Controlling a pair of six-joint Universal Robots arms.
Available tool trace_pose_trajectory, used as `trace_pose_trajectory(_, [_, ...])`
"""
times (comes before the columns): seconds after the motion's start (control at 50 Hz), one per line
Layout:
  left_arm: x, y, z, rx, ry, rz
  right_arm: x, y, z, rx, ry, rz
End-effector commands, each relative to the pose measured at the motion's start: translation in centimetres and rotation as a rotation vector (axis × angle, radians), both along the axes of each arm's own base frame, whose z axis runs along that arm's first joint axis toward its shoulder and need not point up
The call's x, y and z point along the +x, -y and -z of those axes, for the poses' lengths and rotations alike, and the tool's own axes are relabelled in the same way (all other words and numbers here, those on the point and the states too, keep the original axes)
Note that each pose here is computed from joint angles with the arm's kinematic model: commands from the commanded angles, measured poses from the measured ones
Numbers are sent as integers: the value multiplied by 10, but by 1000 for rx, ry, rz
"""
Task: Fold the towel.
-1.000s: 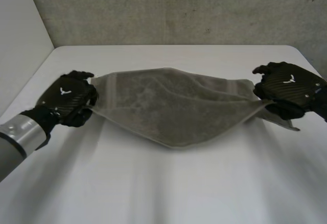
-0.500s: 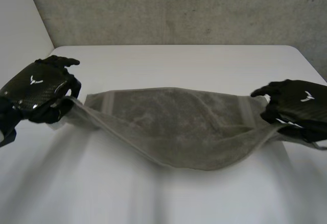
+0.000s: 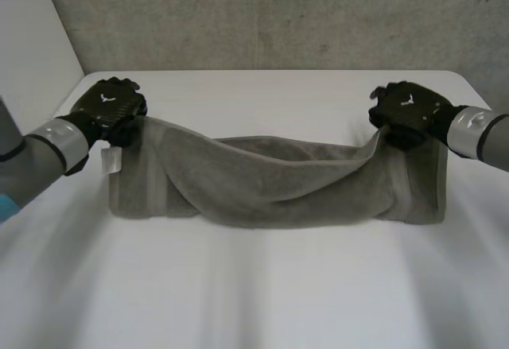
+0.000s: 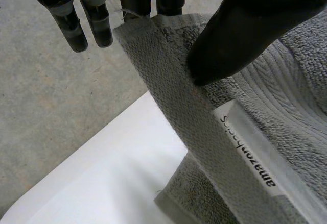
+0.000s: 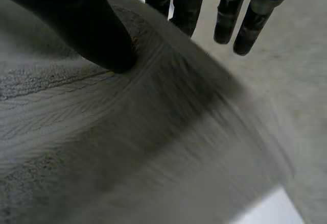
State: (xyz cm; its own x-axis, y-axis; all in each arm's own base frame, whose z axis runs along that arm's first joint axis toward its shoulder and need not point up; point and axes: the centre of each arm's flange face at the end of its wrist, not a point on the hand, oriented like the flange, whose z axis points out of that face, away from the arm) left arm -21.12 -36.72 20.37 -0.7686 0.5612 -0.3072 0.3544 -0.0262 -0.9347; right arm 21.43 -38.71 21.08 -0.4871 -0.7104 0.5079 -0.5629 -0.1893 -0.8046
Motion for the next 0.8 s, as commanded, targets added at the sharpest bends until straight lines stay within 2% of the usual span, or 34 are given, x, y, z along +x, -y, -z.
trace_pose_trajectory(0.02, [-11, 5, 24, 23, 3, 11, 5, 13, 13, -79, 53, 75])
trace_pose_trajectory(0.18, [-14, 12, 34, -13, 7, 11, -1, 33, 34, -110, 27, 169])
trace_pose_trajectory(0.36, [-7, 30, 44, -54, 7, -89, 3, 37, 55, -96, 25, 191])
trace_pose_trajectory(0.56, [-9, 34, 45, -109, -10, -99, 7, 45, 69, -126, 62, 255])
trace_pose_trajectory(0.8, [-17, 33, 63, -76, -6, -88, 16, 46, 77, -146, 89, 248])
